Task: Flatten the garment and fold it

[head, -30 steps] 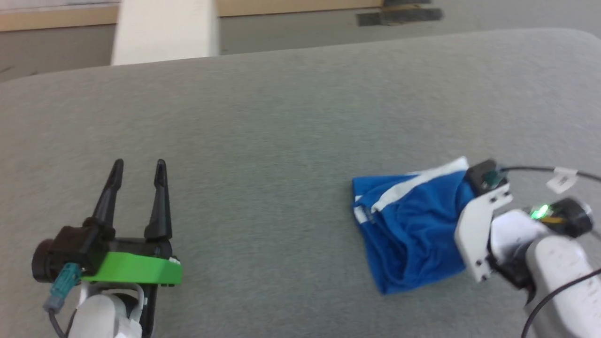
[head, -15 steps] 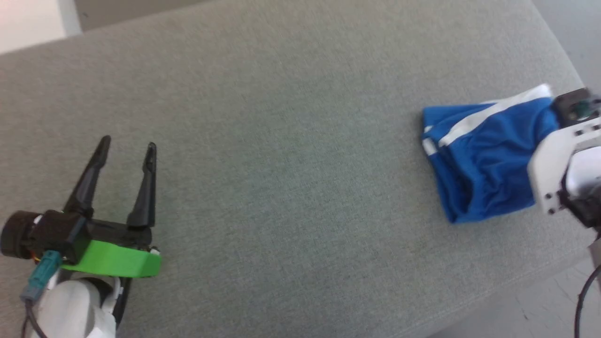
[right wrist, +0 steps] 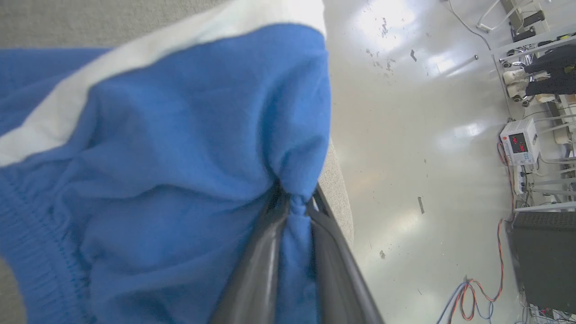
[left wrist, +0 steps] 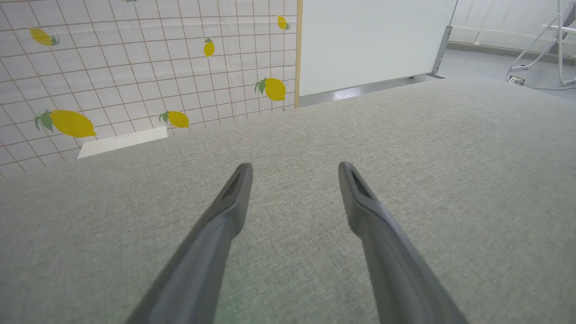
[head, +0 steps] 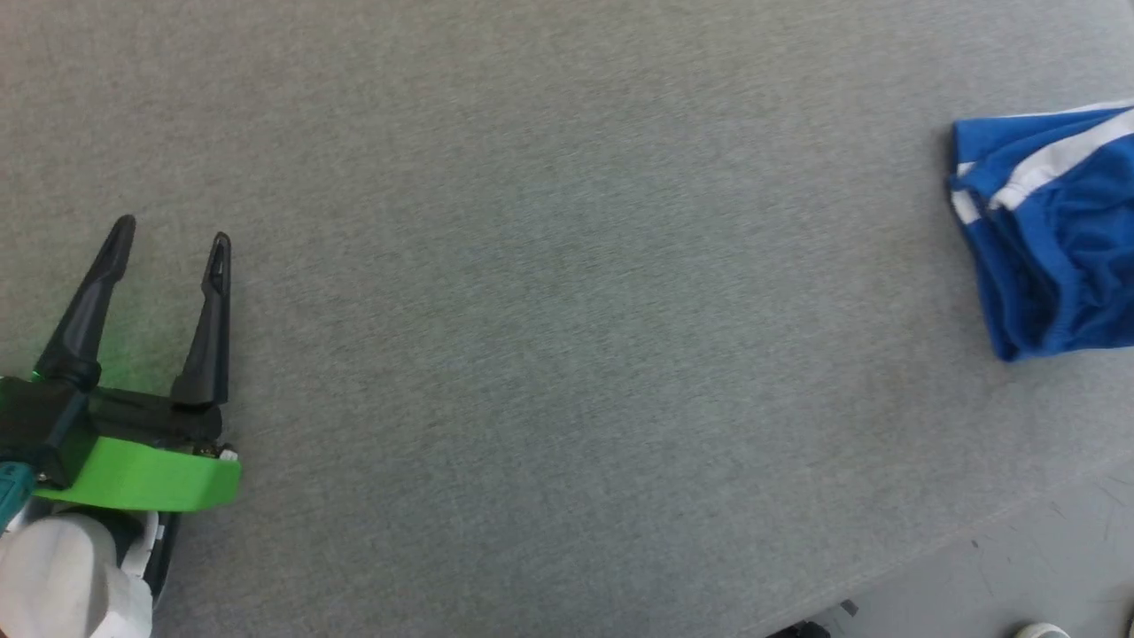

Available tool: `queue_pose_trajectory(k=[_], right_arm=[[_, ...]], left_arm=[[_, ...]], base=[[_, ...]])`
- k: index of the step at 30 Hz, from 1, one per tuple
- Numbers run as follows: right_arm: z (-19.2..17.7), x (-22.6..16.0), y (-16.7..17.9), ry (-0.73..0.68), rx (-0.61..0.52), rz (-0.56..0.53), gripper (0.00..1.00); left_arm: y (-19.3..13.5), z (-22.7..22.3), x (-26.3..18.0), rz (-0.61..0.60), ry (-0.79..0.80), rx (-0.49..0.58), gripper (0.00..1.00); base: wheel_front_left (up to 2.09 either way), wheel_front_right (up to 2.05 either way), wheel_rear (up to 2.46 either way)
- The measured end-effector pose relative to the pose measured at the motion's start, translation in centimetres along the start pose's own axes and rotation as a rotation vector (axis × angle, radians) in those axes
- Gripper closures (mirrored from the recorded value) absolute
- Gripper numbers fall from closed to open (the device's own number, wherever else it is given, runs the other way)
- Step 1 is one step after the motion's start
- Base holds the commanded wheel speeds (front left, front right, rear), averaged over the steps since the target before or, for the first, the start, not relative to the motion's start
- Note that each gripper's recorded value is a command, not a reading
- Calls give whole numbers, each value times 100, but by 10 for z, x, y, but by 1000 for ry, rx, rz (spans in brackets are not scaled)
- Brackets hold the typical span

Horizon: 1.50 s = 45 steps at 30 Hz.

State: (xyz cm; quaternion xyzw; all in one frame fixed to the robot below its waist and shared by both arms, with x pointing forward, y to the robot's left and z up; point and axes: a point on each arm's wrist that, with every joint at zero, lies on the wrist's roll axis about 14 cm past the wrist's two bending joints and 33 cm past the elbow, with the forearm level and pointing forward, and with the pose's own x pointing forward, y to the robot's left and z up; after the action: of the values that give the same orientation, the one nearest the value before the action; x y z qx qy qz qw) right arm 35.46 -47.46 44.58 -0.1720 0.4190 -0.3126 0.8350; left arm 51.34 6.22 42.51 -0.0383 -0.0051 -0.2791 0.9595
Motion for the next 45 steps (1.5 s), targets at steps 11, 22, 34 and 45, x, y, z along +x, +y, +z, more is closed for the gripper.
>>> queue_pose_trajectory(k=[11, 22, 34, 45], right_arm=[[65, 0, -19, -281, 3, -66, 0], [199, -101, 10, -932, 193, 120, 0], [215, -214, 96, -1223, 516, 482, 0], [167, -240, 149, -1181, 644, 712, 0]], left_arm=[[14, 2, -12, 51, 9, 13, 0], [5, 42, -26, 134, -65, -14, 0], [32, 129, -72, 364, -252, 44, 0], [53, 161, -129, 538, -308, 61, 0]], base=[[0, 0, 0], [0, 0, 0], [0, 0, 0], [0, 0, 0]])
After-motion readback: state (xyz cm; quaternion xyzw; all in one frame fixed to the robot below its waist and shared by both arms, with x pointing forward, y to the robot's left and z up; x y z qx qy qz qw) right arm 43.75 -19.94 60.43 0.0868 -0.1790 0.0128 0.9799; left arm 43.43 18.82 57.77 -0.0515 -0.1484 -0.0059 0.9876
